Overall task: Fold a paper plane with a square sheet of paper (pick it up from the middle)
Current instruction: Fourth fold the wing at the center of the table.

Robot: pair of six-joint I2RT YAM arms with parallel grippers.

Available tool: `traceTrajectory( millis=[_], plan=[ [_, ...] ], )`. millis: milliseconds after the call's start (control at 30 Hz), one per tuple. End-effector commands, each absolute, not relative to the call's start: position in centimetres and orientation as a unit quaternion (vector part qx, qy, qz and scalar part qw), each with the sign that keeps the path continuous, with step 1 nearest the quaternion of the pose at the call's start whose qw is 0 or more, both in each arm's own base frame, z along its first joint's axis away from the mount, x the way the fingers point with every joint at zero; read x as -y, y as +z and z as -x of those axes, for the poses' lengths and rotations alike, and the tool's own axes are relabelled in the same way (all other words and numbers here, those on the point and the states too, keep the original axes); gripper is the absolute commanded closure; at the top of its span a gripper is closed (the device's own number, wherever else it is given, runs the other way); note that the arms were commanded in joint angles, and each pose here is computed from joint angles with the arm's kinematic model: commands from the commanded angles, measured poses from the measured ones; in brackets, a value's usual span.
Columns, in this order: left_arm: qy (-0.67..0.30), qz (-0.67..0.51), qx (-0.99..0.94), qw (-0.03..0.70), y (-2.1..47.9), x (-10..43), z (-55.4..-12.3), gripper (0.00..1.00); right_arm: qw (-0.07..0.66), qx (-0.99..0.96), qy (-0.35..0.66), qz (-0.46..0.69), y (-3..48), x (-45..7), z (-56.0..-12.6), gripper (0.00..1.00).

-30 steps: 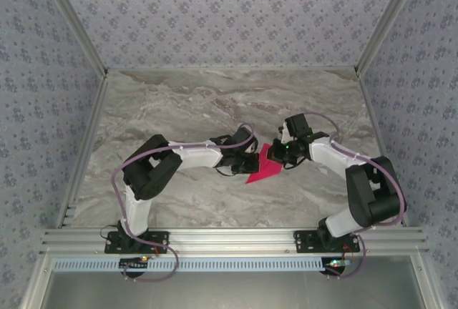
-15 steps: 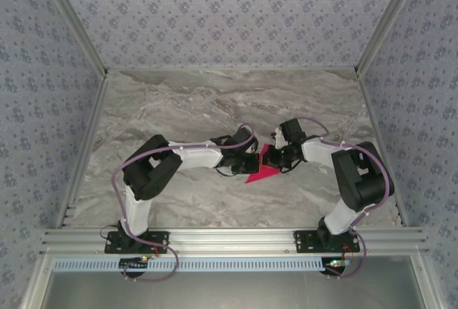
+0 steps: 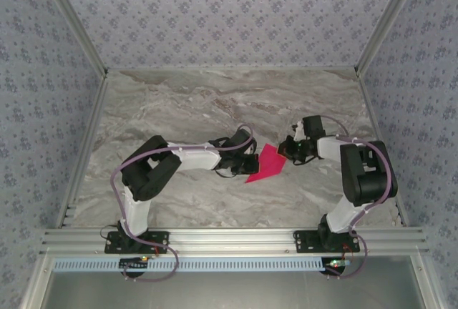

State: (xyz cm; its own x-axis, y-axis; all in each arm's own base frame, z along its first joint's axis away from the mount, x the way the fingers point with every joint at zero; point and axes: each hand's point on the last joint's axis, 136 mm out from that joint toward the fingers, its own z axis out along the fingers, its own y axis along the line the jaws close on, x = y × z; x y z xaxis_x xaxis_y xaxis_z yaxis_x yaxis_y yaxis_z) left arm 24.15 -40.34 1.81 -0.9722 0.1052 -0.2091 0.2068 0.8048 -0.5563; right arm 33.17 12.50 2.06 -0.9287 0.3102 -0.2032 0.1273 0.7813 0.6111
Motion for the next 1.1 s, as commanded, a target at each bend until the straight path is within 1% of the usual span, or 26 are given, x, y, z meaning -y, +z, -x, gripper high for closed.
traceTrajectory(
  millis=[0,167,333,467,600,733,800,900,967,1067],
  plan=[
    [-0.145,-0.071,-0.987,-0.022,-5.2,32.9,-18.8,1.0,0.181,-0.925,0.319,-0.098,3.6,-13.3,-33.6,0.99],
    [-0.129,-0.075,-0.989,-0.015,-4.6,31.5,-18.6,1.0,0.161,-0.925,0.341,-0.054,3.9,-16.8,-30.6,0.99],
    [-0.12,-0.073,-0.99,-0.014,-4.2,30.0,-17.8,1.0,0.124,-0.932,0.34,-0.013,2.9,-19.9,-28.0,0.99],
    [-0.112,-0.069,-0.991,-0.016,-4.2,28.8,-17.2,1.0,0.11,-0.937,0.333,0.002,1.9,-20.5,-27.3,0.99],
    [-0.111,-0.067,-0.991,-0.019,-4.3,28.4,-16.9,1.0,0.104,-0.949,0.298,-0.011,0.0,-18.9,-28.1,0.99],
    [-0.108,-0.066,-0.992,-0.022,-4.5,28.0,-16.6,1.0,0.121,-0.952,0.265,-0.095,-1.2,-14.4,-30.1,0.99],
    [-0.109,-0.064,-0.992,-0.02,-4.5,28.0,-16.6,1.0,0.141,-0.944,0.264,-0.137,-0.6,-12.5,-31.4,0.99],
    [-0.113,-0.062,-0.991,-0.018,-4.5,28.2,-16.7,1.0,0.166,-0.942,0.248,-0.156,0.4,-11.2,-32.7,0.99],
    [-0.116,-0.062,-0.991,-0.019,-4.5,28.3,-16.7,1.0,0.172,-0.939,0.24,-0.174,0.8,-10.2,-33.3,0.99],
    [-0.117,-0.063,-0.991,-0.017,-4.5,28.4,-16.8,1.0,0.181,-0.93,0.259,-0.189,1.8,-9.7,-33.9,0.99]
  ],
)
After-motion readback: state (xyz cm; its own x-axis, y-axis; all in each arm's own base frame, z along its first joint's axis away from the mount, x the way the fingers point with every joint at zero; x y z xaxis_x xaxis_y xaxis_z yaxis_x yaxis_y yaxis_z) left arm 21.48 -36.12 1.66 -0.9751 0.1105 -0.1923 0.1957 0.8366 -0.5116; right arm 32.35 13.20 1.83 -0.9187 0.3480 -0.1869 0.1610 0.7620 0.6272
